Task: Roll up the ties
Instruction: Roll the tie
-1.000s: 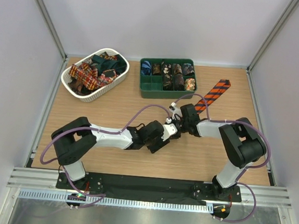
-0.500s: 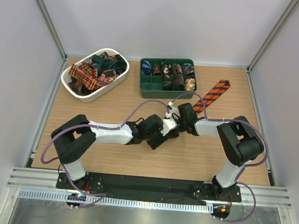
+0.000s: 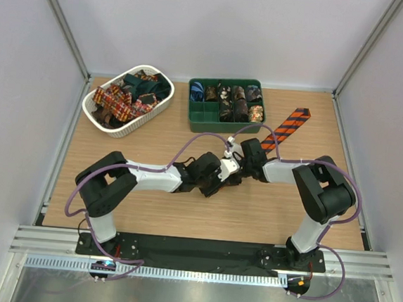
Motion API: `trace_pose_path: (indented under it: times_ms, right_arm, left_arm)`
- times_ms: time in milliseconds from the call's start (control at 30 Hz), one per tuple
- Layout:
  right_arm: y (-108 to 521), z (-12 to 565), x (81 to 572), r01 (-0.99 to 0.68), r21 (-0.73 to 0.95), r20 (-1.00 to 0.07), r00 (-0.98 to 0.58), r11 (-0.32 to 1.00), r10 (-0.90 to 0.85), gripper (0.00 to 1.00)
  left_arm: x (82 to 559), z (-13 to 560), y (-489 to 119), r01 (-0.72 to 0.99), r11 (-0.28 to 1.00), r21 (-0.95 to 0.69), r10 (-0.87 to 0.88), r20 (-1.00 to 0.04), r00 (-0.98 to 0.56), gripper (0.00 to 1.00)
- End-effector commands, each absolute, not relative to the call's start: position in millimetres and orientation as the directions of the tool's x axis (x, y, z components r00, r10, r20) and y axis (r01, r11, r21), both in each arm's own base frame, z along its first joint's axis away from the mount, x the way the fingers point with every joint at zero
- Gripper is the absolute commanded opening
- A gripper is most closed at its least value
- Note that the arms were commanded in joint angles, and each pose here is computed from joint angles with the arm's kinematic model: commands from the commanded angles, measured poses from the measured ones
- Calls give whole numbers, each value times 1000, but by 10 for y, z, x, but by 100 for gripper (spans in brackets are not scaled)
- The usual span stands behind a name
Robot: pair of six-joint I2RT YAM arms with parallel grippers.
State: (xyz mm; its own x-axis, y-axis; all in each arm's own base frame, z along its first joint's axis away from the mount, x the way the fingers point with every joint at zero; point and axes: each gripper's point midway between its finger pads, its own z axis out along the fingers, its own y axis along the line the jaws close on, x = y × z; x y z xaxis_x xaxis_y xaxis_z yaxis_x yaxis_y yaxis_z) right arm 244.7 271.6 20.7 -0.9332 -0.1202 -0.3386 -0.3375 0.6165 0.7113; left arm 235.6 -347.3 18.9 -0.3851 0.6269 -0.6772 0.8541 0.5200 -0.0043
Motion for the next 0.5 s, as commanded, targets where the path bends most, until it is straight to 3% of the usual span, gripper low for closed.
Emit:
trace_pose_path:
  times_ms: [0,33,233,400,467]
  right_arm:
    - [2705,153,2470,-355,674,-357,-924,648,-134,20]
    - [2700,164,2471,-351,672,-357,-925,652,-131,23]
    - [2702,334,2557,-349,676,-381,-920,649,-98,37]
    - [2600,493,2666,-330,691,-395,-918,643,-47,39]
    - [2572,543,2676,-323,703,-394,-918,633,-31,36]
  left_arm:
    - [2345,97,-3462,846,533,-17,630,-660,-410,31]
    - [2333,95,-3450,846,533,-19,630,-659,-412,27]
    - [2277,35,-3393,842,538,-32,632,-645,-428,25]
    - [2265,15,-3374,841,540,-32,635,-641,-432,25]
    - [2278,13,-3374,838,545,-28,634,-641,-433,26]
